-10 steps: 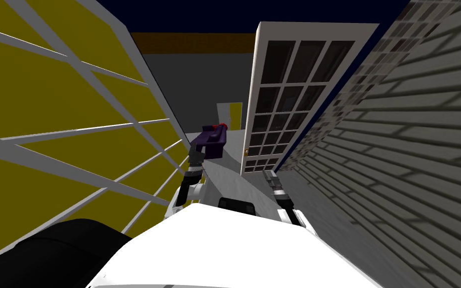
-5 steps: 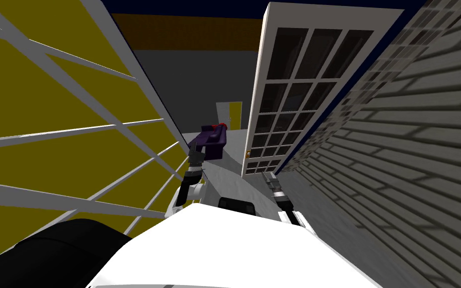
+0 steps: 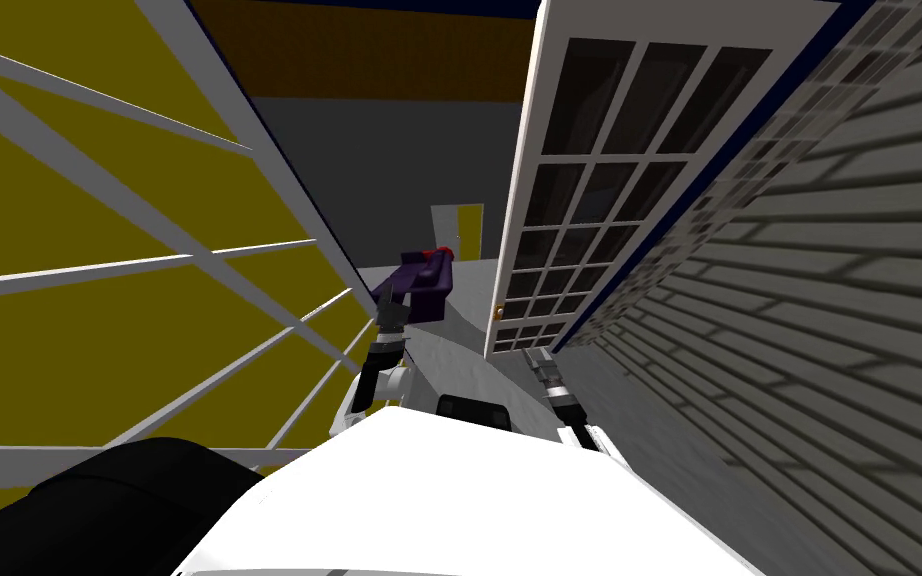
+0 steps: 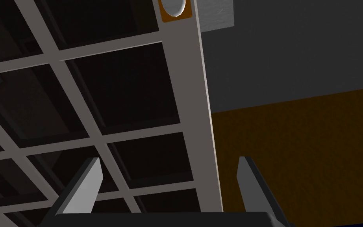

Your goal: Pull the door open

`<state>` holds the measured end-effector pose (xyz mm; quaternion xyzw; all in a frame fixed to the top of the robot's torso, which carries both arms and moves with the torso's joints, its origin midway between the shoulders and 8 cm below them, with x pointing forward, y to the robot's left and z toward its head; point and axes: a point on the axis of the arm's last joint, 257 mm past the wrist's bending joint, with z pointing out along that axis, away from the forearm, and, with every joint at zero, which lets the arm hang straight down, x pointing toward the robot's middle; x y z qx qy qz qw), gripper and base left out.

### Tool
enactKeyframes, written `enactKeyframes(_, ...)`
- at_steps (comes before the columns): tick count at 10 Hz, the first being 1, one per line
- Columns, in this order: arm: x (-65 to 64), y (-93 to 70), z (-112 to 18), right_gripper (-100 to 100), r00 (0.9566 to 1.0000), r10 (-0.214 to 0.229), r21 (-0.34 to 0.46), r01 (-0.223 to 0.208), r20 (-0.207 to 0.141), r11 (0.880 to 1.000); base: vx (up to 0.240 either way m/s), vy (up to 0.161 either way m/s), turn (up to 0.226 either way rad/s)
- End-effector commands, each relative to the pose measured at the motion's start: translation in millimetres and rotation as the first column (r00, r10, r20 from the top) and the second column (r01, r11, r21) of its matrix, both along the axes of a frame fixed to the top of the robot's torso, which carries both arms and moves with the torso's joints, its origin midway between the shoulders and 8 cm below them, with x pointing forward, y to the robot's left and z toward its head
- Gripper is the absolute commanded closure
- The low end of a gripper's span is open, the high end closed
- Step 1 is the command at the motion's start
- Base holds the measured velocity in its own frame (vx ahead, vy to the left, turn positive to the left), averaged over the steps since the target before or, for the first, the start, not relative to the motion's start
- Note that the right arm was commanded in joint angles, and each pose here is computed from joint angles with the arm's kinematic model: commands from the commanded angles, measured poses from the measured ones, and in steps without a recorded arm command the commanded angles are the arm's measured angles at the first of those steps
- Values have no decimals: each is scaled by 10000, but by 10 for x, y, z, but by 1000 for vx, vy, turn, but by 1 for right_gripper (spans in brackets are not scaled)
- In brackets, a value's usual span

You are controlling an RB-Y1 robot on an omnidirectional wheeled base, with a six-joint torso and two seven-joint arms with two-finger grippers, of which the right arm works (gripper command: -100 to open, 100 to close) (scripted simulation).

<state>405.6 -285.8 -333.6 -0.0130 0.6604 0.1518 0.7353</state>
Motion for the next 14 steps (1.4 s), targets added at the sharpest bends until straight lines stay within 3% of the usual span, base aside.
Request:
enactKeyframes(1, -19, 5, -70, -100, 10000, 28, -230, -30, -72, 9997, 105, 50, -16)
enactKeyframes(8, -140, 18, -432, -100, 9984, 189, -1389, -261, -534, 9900, 132, 56, -28)
enactKeyframes(14, -233, 33, -643, -100, 9962, 310, -2061, -473, -818, 9774, 146, 39, -27)
